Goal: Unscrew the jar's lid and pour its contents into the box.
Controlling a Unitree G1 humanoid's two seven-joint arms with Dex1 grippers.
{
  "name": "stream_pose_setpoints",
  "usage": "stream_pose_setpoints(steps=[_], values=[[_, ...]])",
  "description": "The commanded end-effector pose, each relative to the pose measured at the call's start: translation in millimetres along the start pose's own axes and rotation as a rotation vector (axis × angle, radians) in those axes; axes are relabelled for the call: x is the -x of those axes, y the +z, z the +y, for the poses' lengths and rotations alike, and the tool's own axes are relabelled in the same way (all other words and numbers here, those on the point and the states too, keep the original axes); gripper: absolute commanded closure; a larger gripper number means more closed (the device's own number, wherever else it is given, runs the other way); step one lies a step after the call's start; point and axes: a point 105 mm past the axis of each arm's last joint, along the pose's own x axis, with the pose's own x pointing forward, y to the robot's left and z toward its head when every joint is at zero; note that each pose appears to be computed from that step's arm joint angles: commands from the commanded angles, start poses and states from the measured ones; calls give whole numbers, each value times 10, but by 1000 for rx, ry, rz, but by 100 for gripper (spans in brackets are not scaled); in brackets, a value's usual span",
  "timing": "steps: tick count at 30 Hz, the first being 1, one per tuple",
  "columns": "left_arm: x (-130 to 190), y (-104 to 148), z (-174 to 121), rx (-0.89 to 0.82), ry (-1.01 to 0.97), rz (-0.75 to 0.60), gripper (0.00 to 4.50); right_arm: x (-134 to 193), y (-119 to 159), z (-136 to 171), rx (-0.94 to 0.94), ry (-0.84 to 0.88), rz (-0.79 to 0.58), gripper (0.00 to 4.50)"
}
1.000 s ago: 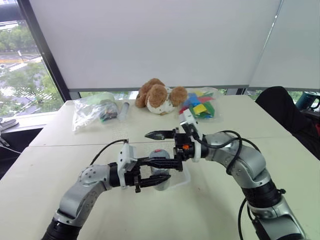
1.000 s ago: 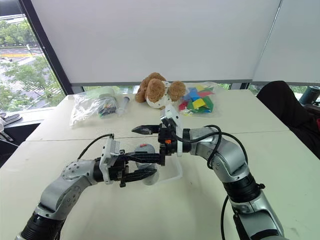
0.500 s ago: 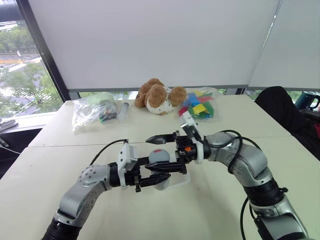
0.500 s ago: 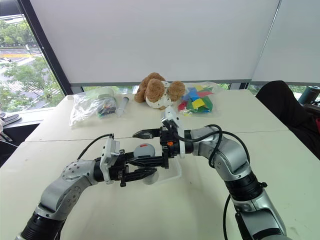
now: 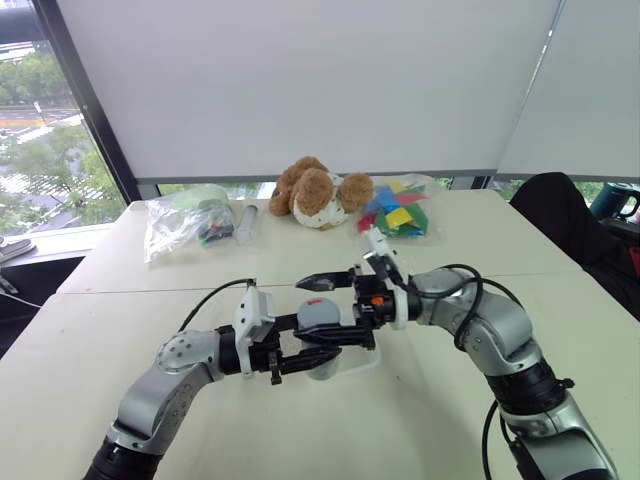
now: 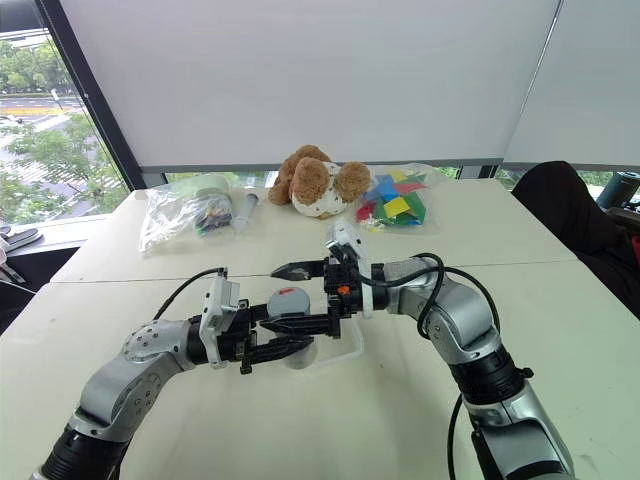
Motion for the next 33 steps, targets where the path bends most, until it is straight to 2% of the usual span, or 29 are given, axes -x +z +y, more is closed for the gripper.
stream_pose_setpoints(steps=[1,13,22,27,33], values=[[1,111,-51,-47,-22,-22,239,145,46,-81,24,-52,-12,5],[15,116,-38,-51,-16,-17,239,395,-112,-89,-53,-110,-10,5],[68,119,-14,-57,-9,0,239,503,60,133,-36,-10,-60,5],[66,110,-19,-54,-8,2,239,312,188,139,7,3,-75,5],[37,113,-20,-51,-17,-5,239,67,198,143,14,47,-51,5]])
